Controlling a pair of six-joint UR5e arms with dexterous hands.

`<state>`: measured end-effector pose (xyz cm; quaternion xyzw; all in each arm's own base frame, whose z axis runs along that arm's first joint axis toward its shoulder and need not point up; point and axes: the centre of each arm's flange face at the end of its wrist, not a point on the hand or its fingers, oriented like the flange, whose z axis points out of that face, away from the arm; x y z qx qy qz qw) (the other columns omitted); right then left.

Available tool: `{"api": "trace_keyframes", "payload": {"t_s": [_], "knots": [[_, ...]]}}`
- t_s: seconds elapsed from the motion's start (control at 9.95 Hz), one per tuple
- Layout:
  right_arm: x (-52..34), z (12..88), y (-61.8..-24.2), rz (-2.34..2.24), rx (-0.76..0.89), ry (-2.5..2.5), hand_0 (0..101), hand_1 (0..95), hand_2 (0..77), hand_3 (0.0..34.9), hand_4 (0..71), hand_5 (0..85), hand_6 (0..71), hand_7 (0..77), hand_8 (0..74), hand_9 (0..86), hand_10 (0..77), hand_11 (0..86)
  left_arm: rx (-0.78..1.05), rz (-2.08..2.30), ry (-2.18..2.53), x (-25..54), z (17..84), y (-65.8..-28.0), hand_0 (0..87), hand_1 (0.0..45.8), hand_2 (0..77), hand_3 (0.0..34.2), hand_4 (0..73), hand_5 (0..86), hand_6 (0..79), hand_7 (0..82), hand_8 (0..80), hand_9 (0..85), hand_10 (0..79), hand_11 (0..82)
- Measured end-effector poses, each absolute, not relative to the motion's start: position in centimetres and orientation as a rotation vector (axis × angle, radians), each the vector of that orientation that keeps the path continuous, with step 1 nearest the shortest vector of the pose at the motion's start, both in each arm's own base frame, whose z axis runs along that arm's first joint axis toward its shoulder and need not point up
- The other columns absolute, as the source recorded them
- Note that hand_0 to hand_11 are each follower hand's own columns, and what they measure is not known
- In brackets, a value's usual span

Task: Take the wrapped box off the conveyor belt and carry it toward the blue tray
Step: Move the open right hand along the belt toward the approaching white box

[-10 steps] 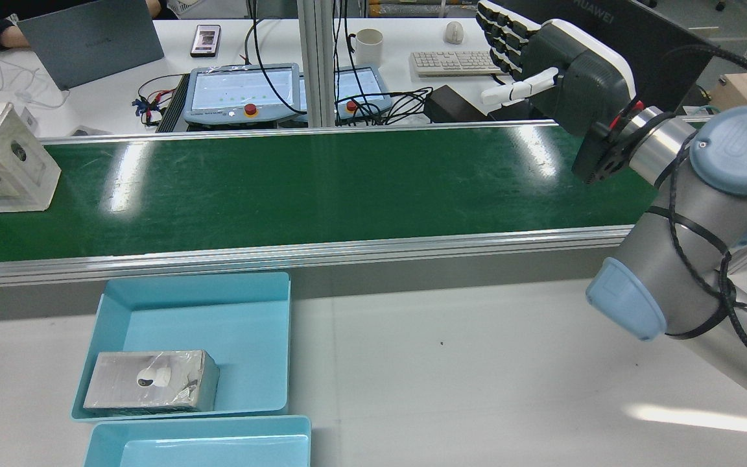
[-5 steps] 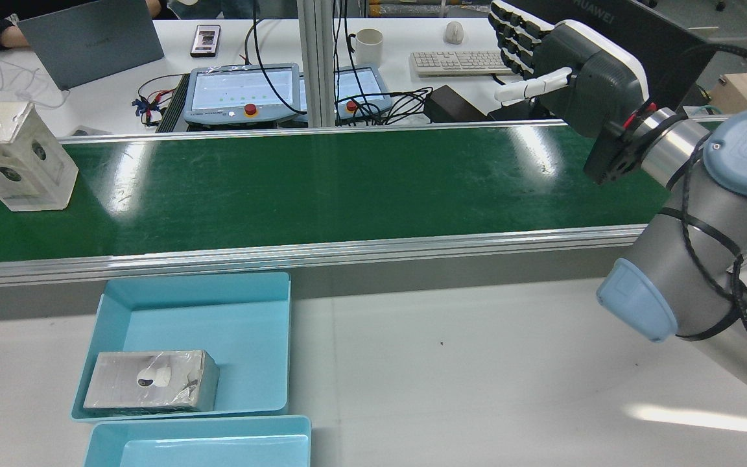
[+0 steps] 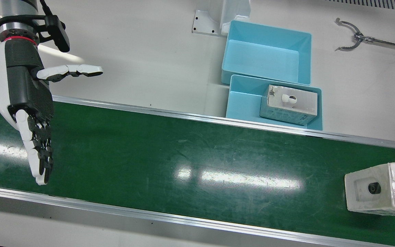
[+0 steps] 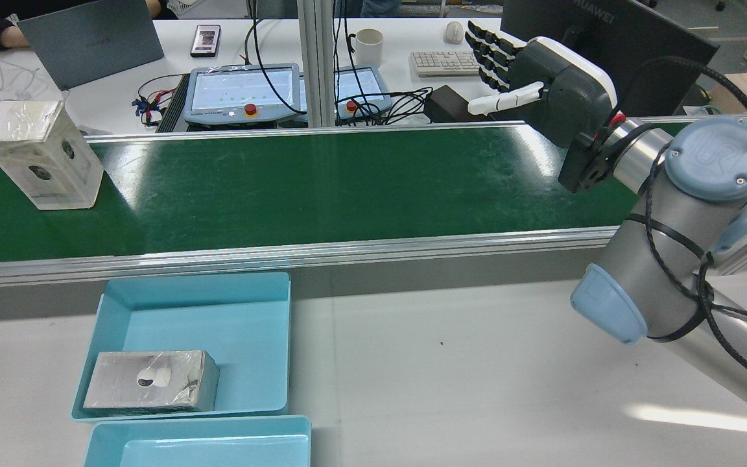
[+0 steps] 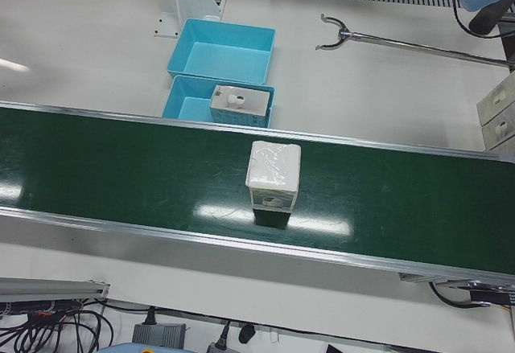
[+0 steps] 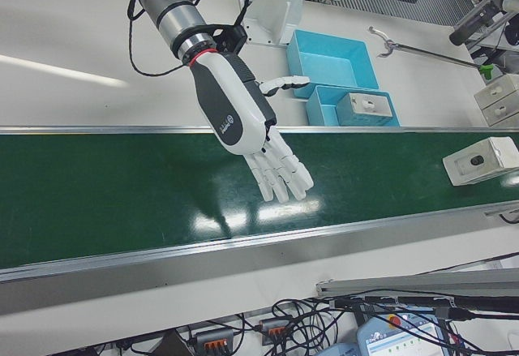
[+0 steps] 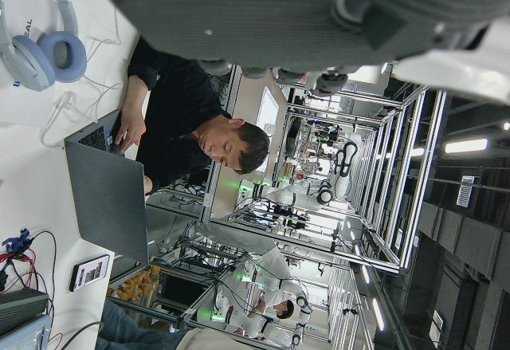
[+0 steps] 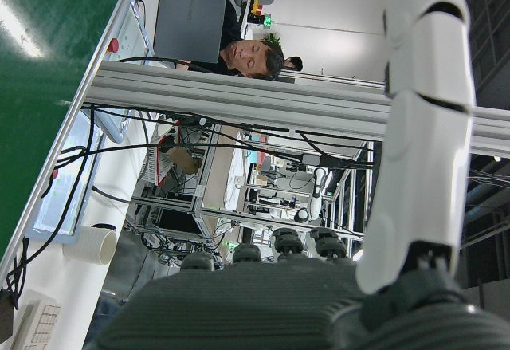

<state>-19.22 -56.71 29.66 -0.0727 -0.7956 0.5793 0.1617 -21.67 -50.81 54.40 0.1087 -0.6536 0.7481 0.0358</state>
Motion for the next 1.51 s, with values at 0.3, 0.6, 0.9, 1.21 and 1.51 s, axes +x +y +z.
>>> {"api": "trace_keyframes", "payload": {"t_s": [0.3, 0.6, 0.9, 1.21, 1.51], "knots": [[-19.3, 29.8, -57.0, 1.659, -0.205, -2.267, 46, 14.2, 13.6, 7.8, 0.0, 4.9, 0.0, 0.0, 0.0, 1.1, 0.0, 1.1, 0.334, 2.298, -2.008, -21.7, 54.4, -50.8, 0.0, 0.0, 0.5, 0.0, 0.0, 1.1, 0.0, 0.0, 0.0, 0.0, 0.5, 0.0], [-19.0, 29.4, -57.2, 1.658, -0.198, -2.276, 46, 14.2, 13.6, 7.8, 0.0, 4.4, 0.0, 0.0, 0.0, 1.6, 0.0, 1.1, 0.334, 2.298, -2.008, -21.7, 54.4, -50.8, 0.0, 0.0, 0.5, 0.0, 0.0, 1.1, 0.0, 0.0, 0.0, 0.0, 0.5, 0.0], [-18.5, 28.9, -57.3, 1.654, -0.190, -2.288, 46, 13.1, 13.1, 7.8, 0.0, 4.4, 0.0, 0.0, 0.0, 1.1, 0.0, 1.1, 0.334, 2.298, -2.008, -21.7, 54.4, -50.8, 0.0, 0.0, 1.1, 0.0, 0.0, 1.1, 0.0, 0.0, 0.0, 0.0, 0.0, 0.0], [-18.3, 28.7, -57.5, 1.651, -0.179, -2.291, 46, 13.1, 13.6, 7.8, 0.0, 4.4, 0.0, 0.0, 0.5, 1.1, 0.0, 1.1, 0.334, 2.298, -2.008, -21.7, 54.4, -50.8, 0.0, 0.0, 1.1, 0.0, 0.0, 1.1, 0.0, 0.0, 0.0, 0.0, 0.5, 0.0], [-18.4, 27.2, -57.5, 1.627, -0.185, -2.322, 46, 15.3, 14.2, 8.3, 0.0, 4.9, 0.0, 0.0, 0.5, 1.1, 0.0, 1.1, 0.334, 2.298, -2.008, -21.7, 54.4, -50.8, 0.0, 0.0, 0.5, 0.0, 0.0, 1.1, 0.0, 0.0, 0.0, 0.0, 0.5, 0.0]]}}
